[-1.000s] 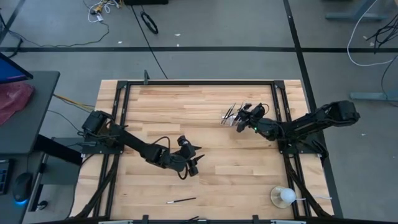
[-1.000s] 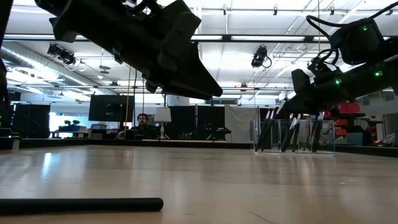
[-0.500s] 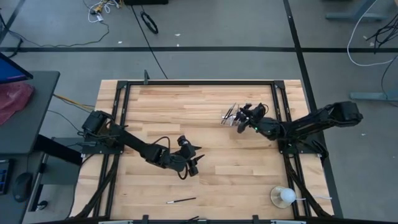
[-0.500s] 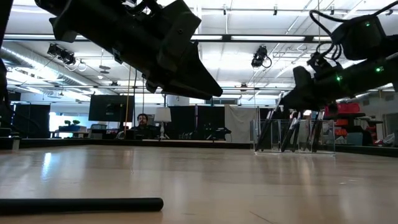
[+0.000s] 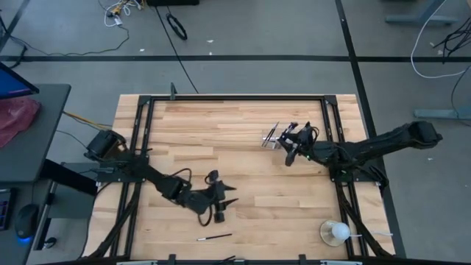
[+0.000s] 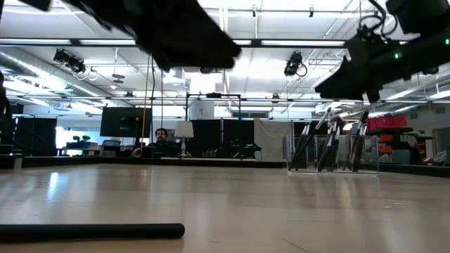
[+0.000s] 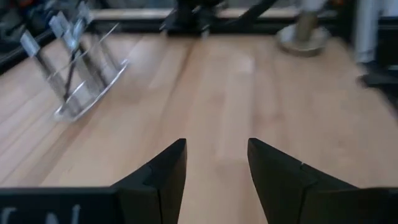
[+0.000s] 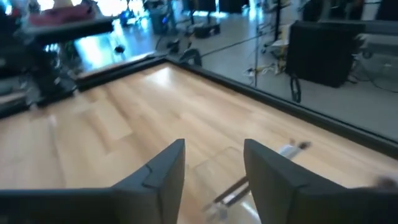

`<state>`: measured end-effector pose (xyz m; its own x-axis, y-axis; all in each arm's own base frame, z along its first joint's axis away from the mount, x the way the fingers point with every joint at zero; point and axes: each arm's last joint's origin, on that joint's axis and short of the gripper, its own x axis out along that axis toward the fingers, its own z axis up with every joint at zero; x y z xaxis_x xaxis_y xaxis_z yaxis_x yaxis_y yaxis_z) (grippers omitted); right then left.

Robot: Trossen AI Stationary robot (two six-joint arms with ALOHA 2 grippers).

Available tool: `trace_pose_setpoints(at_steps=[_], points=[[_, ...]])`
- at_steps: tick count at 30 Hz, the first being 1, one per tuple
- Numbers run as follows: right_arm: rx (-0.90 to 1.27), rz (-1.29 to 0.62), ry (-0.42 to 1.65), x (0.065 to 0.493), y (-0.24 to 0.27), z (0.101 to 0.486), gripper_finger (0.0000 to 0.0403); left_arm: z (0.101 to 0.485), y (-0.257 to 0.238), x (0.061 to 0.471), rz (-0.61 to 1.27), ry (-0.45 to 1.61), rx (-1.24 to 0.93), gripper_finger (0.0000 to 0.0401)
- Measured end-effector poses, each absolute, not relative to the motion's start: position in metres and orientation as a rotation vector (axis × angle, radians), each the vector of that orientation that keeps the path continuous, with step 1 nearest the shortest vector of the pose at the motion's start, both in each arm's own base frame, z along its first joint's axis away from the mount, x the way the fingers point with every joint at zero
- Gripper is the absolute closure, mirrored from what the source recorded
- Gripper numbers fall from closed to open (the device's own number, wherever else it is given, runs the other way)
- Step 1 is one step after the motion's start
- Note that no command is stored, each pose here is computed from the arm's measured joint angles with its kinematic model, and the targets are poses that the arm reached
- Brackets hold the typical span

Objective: Put items in baskets/containers
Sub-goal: Put the black eyeshadow brush into the transparent organizer

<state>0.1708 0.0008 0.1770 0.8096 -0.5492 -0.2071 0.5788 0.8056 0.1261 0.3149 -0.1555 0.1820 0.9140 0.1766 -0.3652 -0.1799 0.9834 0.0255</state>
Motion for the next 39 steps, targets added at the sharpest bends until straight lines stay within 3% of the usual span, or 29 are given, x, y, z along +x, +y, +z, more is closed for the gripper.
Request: trace_pose_setpoints(at_steps=[11, 16, 22, 29, 34, 39], points=[[0.147, -0.402, 0.231, 0.184, 0.042, 0.233, 0.0283, 0.205, -0.219, 0.265, -0.045, 0.312, 0.112, 0.0224], [0.159, -0.313, 0.190, 0.181, 0.058, 0.240, 0.0302, 0.204, -0.254, 0.232, -0.165, 0.332, 0.001, 0.0224], [0.203, -0.281, 0.200, 0.183, 0.068, 0.236, 0.0320, 0.202, -0.295, 0.206, -0.149, 0.332, -0.013, 0.0224], [0.217, -0.279, 0.211, 0.195, 0.075, 0.226, 0.0333, 0.180, -0.327, 0.221, -0.152, 0.500, -0.080, 0.0224], [0.203, -0.281, 0.229, 0.200, 0.078, 0.219, 0.0342, 0.171, -0.349, 0.231, -0.279, 0.597, -0.147, 0.0210], [0.219, -0.261, 0.253, 0.202, 0.079, 0.215, 0.0350, 0.171, -0.372, 0.242, -0.275, 0.694, -0.068, 0.0210]])
